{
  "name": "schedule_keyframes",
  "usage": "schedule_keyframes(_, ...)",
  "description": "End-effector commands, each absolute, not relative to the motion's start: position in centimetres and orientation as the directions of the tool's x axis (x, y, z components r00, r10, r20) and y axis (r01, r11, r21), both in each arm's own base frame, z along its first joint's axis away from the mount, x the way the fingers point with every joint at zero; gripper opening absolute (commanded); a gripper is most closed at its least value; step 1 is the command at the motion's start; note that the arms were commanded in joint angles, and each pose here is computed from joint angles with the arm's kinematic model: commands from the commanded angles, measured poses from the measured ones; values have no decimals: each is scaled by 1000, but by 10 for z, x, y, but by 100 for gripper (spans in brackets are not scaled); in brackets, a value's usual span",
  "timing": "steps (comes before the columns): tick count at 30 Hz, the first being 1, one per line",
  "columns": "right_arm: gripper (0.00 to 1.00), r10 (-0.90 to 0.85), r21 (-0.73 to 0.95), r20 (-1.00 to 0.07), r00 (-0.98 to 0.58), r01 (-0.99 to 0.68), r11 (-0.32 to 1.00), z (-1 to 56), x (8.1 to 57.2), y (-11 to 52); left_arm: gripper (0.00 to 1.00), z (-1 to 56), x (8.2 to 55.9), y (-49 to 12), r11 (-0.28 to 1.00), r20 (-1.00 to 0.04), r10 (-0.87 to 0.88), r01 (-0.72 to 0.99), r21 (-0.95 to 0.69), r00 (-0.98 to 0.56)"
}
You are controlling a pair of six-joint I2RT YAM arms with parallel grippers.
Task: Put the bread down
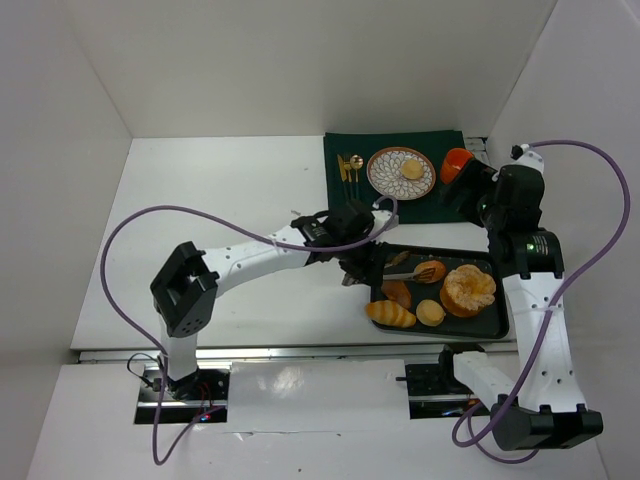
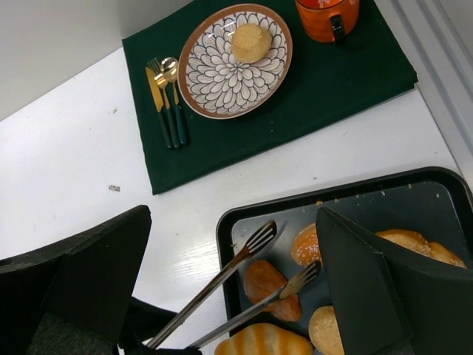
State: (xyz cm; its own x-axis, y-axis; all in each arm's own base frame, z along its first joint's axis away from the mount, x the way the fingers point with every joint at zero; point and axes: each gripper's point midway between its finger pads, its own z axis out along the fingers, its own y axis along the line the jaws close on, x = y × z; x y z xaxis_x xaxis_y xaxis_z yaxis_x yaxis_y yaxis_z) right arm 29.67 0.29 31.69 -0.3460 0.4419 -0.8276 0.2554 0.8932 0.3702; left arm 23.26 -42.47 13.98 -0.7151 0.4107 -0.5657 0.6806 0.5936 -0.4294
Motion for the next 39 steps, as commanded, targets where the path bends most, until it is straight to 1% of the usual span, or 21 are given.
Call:
schedule_keyframes(1, 100, 424, 355, -850, -313, 254, 900, 336, 289, 0, 64, 153, 252, -432, 589, -640, 431, 735, -334, -636)
schedule_keyframes(4, 100, 424, 353, -847, -321, 257, 900, 333, 291, 0, 65, 144, 252, -438, 571, -622, 466, 751, -332, -629)
schedule_keyframes(5, 100, 424, 353, -847, -321, 257, 900, 333, 291, 0, 65, 148, 252, -440, 557, -631, 468, 761, -334, -619)
schedule_keyframes(8, 100, 424, 353, -847, -321, 257, 900, 331, 293, 0, 65, 135, 250, -445, 547, -592, 501, 761, -347, -631)
schedule_keyframes(11, 100, 424, 353, -847, -321, 257, 900, 329, 294, 0, 64, 134, 247, -447, 535, -581, 509, 763, -364, -635)
schedule_keyframes(15, 100, 424, 355, -850, -313, 254, 900, 331, 295, 0, 52, 137, 244, -451, 525, -588, 511, 769, -364, -627)
schedule_keyframes(16, 100, 424, 353, -847, -321, 257, 900, 327, 295, 0, 48, 141, 245, -453, 522, -597, 506, 772, -363, -623)
schedule_keyframes(17, 100, 424, 353, -847, -321, 257, 900, 327, 295, 0, 38, 147, 245, -452, 518, -606, 500, 774, -363, -619)
schedule_keyframes(19, 100, 424, 353, -847, -321, 257, 900, 327, 295, 0, 30, 159, 250, -446, 536, -608, 490, 766, -355, -624)
schedule_keyframes(20, 100, 424, 353, -847, -321, 257, 900, 327, 295, 0, 26, 167, 250, -445, 533, -616, 485, 768, -355, -621)
schedule_keyframes(23, 100, 424, 358, -853, -304, 250, 900, 330, 296, 0, 20, 194, 267, -422, 579, -642, 438, 744, -333, -629)
schedule_keyframes(24, 100, 424, 358, -853, -304, 250, 900, 330, 296, 0, 20, 200, 267, -418, 583, -651, 438, 747, -318, -619)
schedule_keyframes(28, 100, 424, 361, -856, -295, 246, 900, 332, 297, 0, 18, 233, 299, -387, 666, -696, 361, 694, -273, -620)
schedule_keyframes(31, 100, 424, 366, -863, -275, 237, 900, 338, 297, 0, 18, 233, 334, -361, 747, -694, 328, 626, -225, -641)
schedule_keyframes(32, 100, 424, 371, -868, -259, 231, 900, 342, 296, 0, 17, 242, 358, -348, 779, -714, 285, 588, -216, -640)
schedule_keyframes(34, 100, 424, 375, -872, -243, 224, 900, 347, 295, 0, 15, 233, 380, -346, 788, -703, 251, 562, -251, -665)
schedule_keyframes(35, 100, 424, 376, -874, -239, 222, 900, 346, 296, 0, 15, 248, 392, -352, 768, -733, 220, 577, -277, -644)
schedule_keyframes(36, 100, 425, 380, -872, -243, 210, 901, 345, 298, 2, 15, 250, 409, -347, 784, -739, 180, 549, -291, -649)
schedule_keyframes(37, 100, 425, 383, -871, -247, 202, 902, 345, 298, 4, 16, 233, 422, -351, 795, -720, 173, 526, -300, -672)
schedule_keyframes(38, 100, 425, 387, -871, -246, 190, 902, 344, 300, 6, 16, 250, 433, -358, 779, -746, 141, 538, -321, -651)
schedule_keyframes(39, 100, 417, 382, -873, -252, 179, 907, 344, 300, 7, 16, 251, 444, -361, 775, -756, 129, 541, -328, -642)
